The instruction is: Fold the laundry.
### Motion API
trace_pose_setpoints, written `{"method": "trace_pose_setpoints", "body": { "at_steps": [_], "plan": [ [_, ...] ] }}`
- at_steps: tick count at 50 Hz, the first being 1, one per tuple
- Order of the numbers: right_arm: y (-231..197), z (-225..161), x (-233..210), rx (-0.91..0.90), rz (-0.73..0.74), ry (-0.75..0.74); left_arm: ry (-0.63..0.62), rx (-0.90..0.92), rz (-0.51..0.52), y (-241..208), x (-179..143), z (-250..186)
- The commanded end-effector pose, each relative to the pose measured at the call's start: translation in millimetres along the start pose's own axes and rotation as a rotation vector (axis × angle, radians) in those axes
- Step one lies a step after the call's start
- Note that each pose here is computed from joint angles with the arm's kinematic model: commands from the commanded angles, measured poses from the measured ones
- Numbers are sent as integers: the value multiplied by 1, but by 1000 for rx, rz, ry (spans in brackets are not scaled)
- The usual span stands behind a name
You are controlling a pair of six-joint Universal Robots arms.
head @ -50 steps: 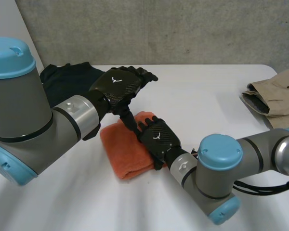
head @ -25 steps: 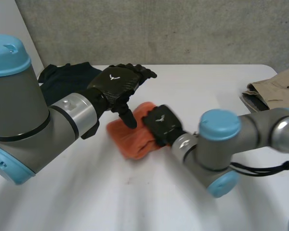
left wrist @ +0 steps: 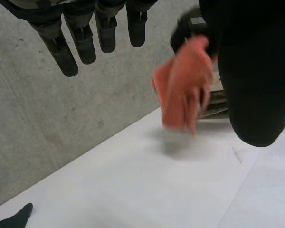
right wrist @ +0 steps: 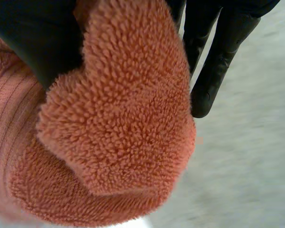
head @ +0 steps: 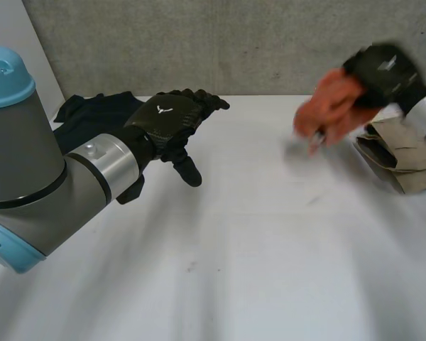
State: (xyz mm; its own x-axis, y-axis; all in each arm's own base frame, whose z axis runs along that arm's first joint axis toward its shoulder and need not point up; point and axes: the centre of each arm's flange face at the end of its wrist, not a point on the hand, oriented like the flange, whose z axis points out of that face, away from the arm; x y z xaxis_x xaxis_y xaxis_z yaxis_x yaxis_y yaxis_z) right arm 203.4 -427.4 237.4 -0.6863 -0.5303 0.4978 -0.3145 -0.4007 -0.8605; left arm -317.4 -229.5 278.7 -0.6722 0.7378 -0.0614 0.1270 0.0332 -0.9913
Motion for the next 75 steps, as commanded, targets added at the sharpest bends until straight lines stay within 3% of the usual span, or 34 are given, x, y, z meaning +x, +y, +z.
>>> {"method": "trace_pose_setpoints", "body": {
  "at_steps": [1,7,19,29,37,45,49,54,57,61,67,72,75],
  "plan": [
    [-12,5,127,250,55,211,1,-3,-1,1,1,0],
    [26,-8,168,261,75,240,3,-4,-1,1,1,0],
    [180,-80,178,31,214,220,9,-5,-2,2,4,-1],
    [216,-110,152,-53,229,201,11,-8,-5,3,5,-1],
    [166,-114,166,-72,231,254,14,-11,-5,3,6,-2],
    [141,-162,215,-223,121,492,21,-4,-9,1,8,-3],
    [144,-193,237,-404,-35,665,31,12,-18,-5,12,-6],
    [132,-213,263,-654,-342,867,77,24,-23,-8,19,-12],
    [129,-217,268,-719,-405,928,156,39,-22,-12,26,-17],
    [105,-199,266,-660,-411,960,238,53,-22,-16,34,-22],
    [30,-142,234,-424,-333,920,280,57,-19,-16,39,-27],
    [-4,-104,178,-279,-180,794,273,68,-15,-17,37,-26],
    [-42,-85,128,-148,-80,639,259,85,-8,-19,34,-24]
  ]
}}
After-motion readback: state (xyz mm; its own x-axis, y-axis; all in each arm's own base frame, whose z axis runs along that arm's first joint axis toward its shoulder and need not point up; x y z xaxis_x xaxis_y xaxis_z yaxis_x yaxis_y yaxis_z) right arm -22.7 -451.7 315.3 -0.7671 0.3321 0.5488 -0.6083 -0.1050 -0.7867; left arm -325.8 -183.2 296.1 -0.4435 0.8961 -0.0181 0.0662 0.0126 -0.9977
